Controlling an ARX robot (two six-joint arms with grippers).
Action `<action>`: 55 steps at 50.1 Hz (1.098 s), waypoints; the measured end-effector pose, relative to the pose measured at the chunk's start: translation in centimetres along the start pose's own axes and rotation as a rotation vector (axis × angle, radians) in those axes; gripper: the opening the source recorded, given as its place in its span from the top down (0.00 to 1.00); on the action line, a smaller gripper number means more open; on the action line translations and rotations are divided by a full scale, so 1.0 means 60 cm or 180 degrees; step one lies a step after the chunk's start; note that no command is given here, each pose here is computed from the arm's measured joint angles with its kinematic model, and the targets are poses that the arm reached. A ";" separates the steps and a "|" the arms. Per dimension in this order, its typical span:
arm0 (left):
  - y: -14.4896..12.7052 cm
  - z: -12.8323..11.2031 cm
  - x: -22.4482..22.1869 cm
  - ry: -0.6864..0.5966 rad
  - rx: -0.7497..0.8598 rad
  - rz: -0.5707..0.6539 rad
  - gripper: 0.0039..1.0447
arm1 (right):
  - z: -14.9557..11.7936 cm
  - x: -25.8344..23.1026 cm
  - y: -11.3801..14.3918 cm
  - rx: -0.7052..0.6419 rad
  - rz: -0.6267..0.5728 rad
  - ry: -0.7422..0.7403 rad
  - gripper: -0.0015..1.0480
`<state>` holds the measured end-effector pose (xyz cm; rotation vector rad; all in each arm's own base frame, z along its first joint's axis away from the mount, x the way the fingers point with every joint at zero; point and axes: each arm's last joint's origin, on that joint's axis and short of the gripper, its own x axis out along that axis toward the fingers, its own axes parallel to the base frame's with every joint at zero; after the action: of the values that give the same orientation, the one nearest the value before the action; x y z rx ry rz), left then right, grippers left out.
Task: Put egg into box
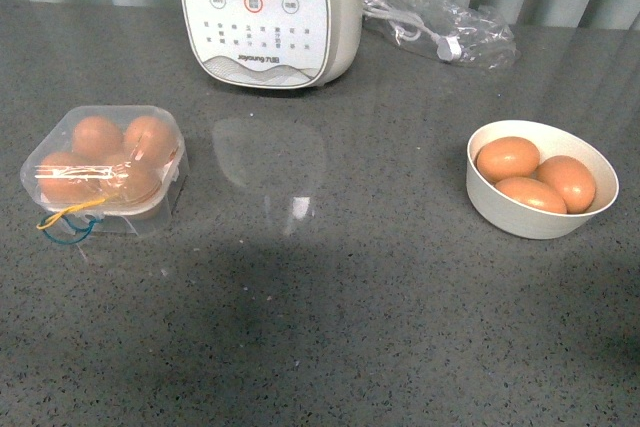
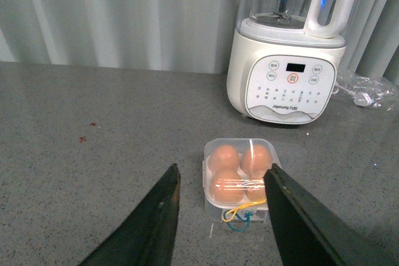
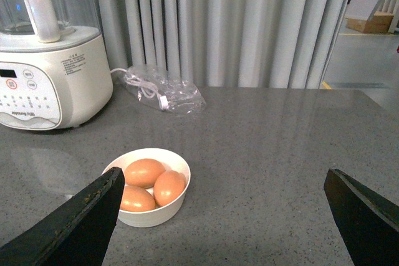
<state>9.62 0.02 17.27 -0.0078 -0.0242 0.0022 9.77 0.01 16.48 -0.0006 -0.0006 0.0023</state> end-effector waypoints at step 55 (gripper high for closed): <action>0.000 0.000 0.000 -0.0001 0.0008 0.0000 0.06 | 0.000 0.000 0.000 0.0000 0.0000 -0.0001 0.07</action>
<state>9.62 0.02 17.27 -0.0051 -0.0246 0.0022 9.77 0.01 16.48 -0.0006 -0.0010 0.0023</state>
